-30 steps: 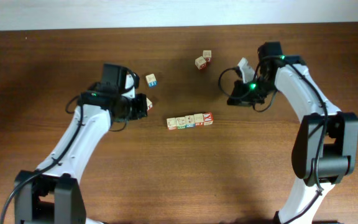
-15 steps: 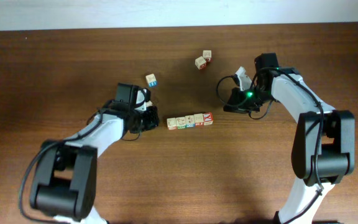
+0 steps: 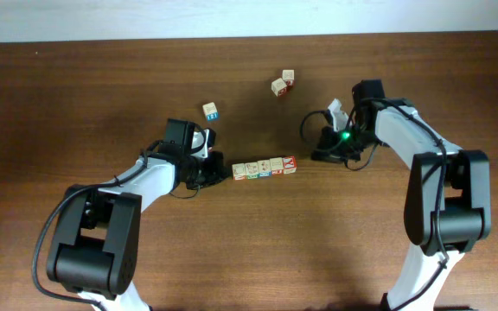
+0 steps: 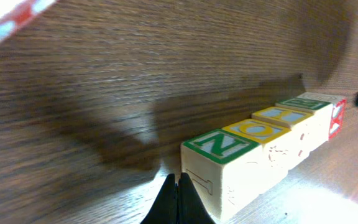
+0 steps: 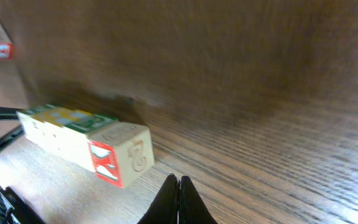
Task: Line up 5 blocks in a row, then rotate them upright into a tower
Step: 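Squeeze the row between the left and right grippers from both ends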
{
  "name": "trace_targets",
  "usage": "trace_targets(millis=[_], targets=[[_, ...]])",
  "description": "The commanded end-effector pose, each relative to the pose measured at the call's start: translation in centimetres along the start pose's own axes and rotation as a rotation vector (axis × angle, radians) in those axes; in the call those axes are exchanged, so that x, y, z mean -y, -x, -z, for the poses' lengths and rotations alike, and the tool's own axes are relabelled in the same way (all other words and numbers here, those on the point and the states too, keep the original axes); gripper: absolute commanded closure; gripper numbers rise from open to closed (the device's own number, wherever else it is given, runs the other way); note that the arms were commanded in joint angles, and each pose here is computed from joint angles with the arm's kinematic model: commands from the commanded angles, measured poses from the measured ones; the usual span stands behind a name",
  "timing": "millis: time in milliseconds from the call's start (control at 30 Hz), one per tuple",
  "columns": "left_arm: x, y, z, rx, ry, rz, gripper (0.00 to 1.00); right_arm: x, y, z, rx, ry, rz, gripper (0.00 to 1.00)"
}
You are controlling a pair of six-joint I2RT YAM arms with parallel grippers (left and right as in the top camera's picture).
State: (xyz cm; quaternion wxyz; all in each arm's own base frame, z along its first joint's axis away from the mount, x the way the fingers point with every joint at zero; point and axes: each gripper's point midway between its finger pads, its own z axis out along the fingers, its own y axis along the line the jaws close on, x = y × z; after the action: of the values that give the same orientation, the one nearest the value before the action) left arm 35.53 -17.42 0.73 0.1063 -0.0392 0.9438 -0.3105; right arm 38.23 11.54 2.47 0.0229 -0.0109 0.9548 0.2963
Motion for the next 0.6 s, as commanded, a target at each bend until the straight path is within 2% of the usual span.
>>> trace_targets(millis=[0,567], targets=[[0.4,-0.8,-0.3,-0.028,-0.031,0.01,1.0,0.2,-1.3,-1.5,-0.046,-0.013,-0.004,0.96],[0.3,-0.7,-0.3,-0.026,-0.026,0.009,1.0,-1.8,-1.0,-3.7,-0.023,-0.026,0.1,0.96]])
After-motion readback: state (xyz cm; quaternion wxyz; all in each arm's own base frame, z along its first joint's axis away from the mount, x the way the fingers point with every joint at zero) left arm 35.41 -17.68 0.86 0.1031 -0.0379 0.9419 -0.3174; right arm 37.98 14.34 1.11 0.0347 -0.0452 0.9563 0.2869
